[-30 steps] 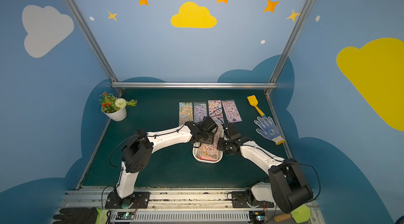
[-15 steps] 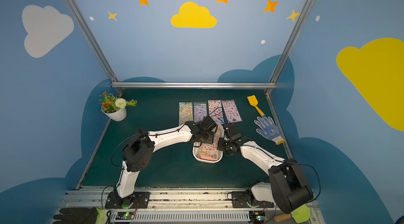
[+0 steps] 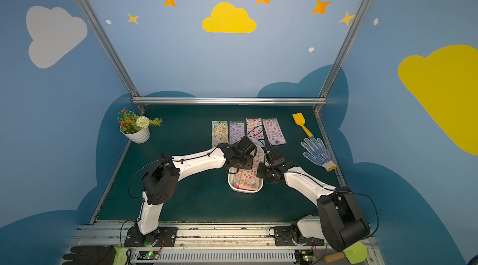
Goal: Take the stickers out of the storage box
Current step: Pick up the sticker from the storage box.
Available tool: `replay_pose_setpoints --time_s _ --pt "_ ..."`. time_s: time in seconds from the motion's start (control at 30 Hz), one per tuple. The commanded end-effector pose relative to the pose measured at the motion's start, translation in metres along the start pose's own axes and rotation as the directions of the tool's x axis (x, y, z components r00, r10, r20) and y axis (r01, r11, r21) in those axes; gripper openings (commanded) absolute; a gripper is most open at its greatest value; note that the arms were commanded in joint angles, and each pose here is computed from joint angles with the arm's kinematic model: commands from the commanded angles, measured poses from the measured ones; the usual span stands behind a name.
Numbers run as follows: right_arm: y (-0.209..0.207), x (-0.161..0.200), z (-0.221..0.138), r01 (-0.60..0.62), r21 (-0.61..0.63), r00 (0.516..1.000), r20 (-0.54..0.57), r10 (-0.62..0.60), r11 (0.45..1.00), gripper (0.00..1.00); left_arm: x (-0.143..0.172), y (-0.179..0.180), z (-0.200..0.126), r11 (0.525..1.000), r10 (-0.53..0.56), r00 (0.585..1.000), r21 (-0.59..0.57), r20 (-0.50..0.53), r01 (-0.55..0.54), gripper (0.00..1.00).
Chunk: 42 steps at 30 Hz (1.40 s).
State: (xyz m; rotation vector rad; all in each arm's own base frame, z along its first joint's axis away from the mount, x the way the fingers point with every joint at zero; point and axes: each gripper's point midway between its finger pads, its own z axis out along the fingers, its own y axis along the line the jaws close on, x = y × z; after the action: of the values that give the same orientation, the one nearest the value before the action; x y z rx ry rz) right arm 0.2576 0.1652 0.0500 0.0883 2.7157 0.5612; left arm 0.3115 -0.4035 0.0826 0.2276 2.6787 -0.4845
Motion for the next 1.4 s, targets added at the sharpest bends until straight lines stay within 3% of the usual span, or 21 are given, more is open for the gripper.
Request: replay_pose_setpoints --time_s 0.0,0.4,0.7,1.13,1.37 --pt "0.003 0.0 0.004 0.004 -0.021 1.0 -0.004 -0.004 1.0 0.0 -0.01 -0.015 -0.025 0.998 -0.001 0.999 0.058 0.044 -0.002 0.32" --pt "0.003 0.001 0.006 0.005 -0.021 1.0 -0.01 -0.005 1.0 0.0 -0.012 -0.013 -0.042 0.997 -0.019 0.997 0.081 0.075 0.012 0.26" --pt "0.003 0.002 0.008 0.005 -0.025 1.0 -0.019 -0.005 1.0 0.0 -0.01 -0.015 -0.037 0.984 -0.07 0.996 0.17 0.053 0.06 0.2" --pt "0.005 0.003 0.009 0.004 -0.036 1.0 -0.023 -0.005 0.999 0.0 -0.015 0.002 -0.047 0.965 -0.137 0.988 0.235 0.077 0.116 0.04" --pt "0.004 0.004 0.011 0.007 -0.033 1.0 -0.03 -0.008 0.999 0.0 -0.019 0.002 -0.055 0.965 -0.13 0.987 0.242 0.092 0.105 0.04"
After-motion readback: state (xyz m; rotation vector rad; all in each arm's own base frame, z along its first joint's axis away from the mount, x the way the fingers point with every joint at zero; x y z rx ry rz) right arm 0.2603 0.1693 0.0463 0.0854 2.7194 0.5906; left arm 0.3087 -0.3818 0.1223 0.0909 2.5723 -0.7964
